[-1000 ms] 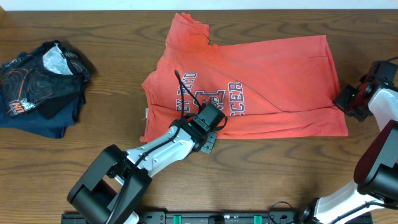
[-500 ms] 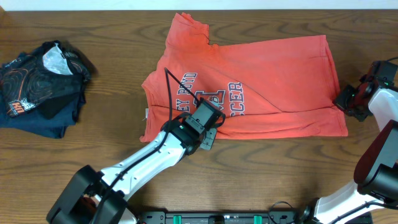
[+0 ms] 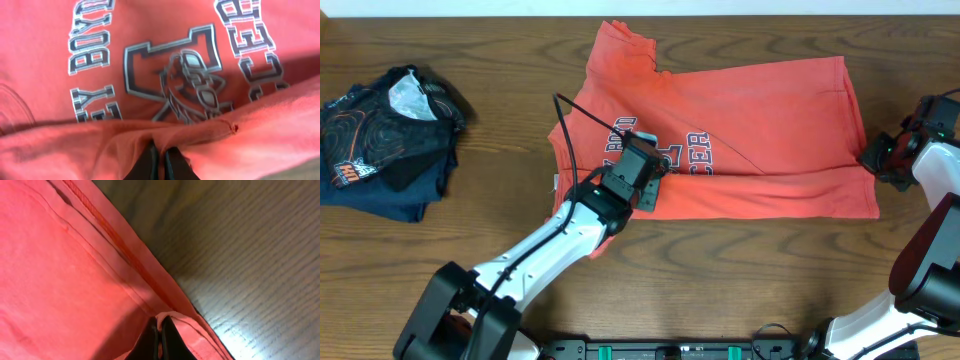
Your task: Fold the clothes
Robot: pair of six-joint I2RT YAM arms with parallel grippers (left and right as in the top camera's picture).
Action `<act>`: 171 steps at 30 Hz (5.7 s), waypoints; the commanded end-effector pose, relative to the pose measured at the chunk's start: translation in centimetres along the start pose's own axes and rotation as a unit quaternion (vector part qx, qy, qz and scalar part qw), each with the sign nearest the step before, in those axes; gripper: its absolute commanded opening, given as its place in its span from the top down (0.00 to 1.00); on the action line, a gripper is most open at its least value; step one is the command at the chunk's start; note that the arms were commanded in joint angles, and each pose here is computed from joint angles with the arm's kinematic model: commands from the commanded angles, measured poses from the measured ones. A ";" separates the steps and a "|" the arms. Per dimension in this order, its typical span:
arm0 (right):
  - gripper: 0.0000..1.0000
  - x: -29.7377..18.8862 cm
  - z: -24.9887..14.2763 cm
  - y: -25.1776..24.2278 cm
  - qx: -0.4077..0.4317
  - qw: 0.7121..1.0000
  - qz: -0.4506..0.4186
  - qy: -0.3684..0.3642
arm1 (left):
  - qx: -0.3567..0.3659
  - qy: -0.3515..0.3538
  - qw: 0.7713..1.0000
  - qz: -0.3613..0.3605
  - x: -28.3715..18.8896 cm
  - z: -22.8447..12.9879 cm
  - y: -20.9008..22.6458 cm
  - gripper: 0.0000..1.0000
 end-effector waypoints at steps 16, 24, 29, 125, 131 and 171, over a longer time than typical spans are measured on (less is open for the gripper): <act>0.99 0.4 1.0 1.9 -0.002 0.999 0.045 -0.021 | 0.003 0.000 0.999 0.047 3.5 0.2 1.6 0.94; 0.99 0.3 1.6 2.4 -0.005 0.998 0.055 -0.034 | 0.004 0.004 0.999 0.049 4.0 -0.1 1.6 0.94; 0.99 0.3 1.6 2.9 -0.010 0.998 0.059 -0.037 | 0.003 -0.003 0.999 0.048 4.0 0.2 1.6 0.94; 0.74 3.1 -7.4 -2.1 -0.018 0.996 -0.035 0.074 | -0.021 -0.050 0.998 0.027 0.8 3.3 1.7 0.94; 0.74 3.1 -7.5 -2.1 -0.018 0.996 -0.036 0.076 | -0.041 -0.068 0.996 0.038 1.0 4.4 3.4 0.74; 0.73 3.1 -7.5 -2.5 -0.022 0.996 -0.046 0.074 | -0.227 0.199 0.949 0.091 1.0 -8.9 9.0 0.46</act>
Point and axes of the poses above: each gripper's point midway between its finger pads, its own x axis out along the fingers, its own y axis along the line the jaws close on, z = x × y, the point moved 1 cm from there along -x, back along the fingers, and after that the axes turned 8 degrees about x, right-handed, at the moved point
